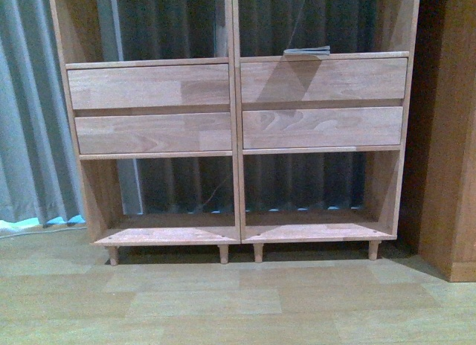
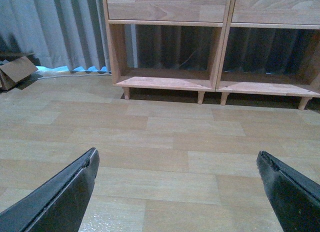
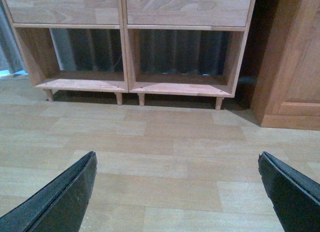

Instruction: Organize books on shelf

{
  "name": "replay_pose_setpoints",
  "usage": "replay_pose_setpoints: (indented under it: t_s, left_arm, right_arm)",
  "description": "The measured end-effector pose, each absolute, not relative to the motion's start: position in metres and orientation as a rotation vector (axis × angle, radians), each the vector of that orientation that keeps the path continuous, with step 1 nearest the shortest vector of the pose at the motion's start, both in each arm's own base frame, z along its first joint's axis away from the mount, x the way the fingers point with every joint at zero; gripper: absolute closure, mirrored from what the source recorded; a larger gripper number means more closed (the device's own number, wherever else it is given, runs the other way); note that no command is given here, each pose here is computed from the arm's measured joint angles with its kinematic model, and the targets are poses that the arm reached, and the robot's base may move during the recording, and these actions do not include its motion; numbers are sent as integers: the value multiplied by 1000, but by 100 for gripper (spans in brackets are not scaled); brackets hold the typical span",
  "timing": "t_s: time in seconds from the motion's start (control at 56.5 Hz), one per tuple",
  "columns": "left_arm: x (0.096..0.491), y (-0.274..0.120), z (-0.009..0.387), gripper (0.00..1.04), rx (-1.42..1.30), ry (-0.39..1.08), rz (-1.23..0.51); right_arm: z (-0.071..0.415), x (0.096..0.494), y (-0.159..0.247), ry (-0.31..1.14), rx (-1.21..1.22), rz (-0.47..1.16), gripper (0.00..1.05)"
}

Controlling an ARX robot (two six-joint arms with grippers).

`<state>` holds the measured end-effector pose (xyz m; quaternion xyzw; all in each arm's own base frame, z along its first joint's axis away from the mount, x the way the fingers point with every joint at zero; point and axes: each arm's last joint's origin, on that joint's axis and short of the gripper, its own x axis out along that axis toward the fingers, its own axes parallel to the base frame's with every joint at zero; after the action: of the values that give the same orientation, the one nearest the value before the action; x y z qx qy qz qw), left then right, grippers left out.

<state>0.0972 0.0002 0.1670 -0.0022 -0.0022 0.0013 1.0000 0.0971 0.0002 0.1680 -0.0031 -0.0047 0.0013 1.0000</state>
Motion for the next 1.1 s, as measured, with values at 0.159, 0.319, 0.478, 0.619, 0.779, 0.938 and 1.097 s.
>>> replay_pose_setpoints:
  t_s: [0.159,0.319,0.478,0.619,0.779,0.938,1.097]
  left_arm:
    - [97,0,167,7,-4,-4,3]
    - [97,0,167,7,-4,-5,2]
    - [97,0,167,7,-4,-5,3]
    - [97,0,167,7,-4,-5,3]
    - [97,0,167,7,-4,-5,3]
    - [97,0,167,7,-4,-5,2]
    - [97,0,167,7,-4,-5,2]
  right_arm:
    - [168,97,0,-9,-6,3,7]
    - [168,97,0,-9,-6,3,7]
    - [168,97,0,-9,-6,3,7]
    - [168,97,0,-9,-6,3,7]
    - [168,97,0,-9,-6,3,7]
    - [168,97,0,-9,-6,3,7]
    - [168,97,0,-9,-6,3,7]
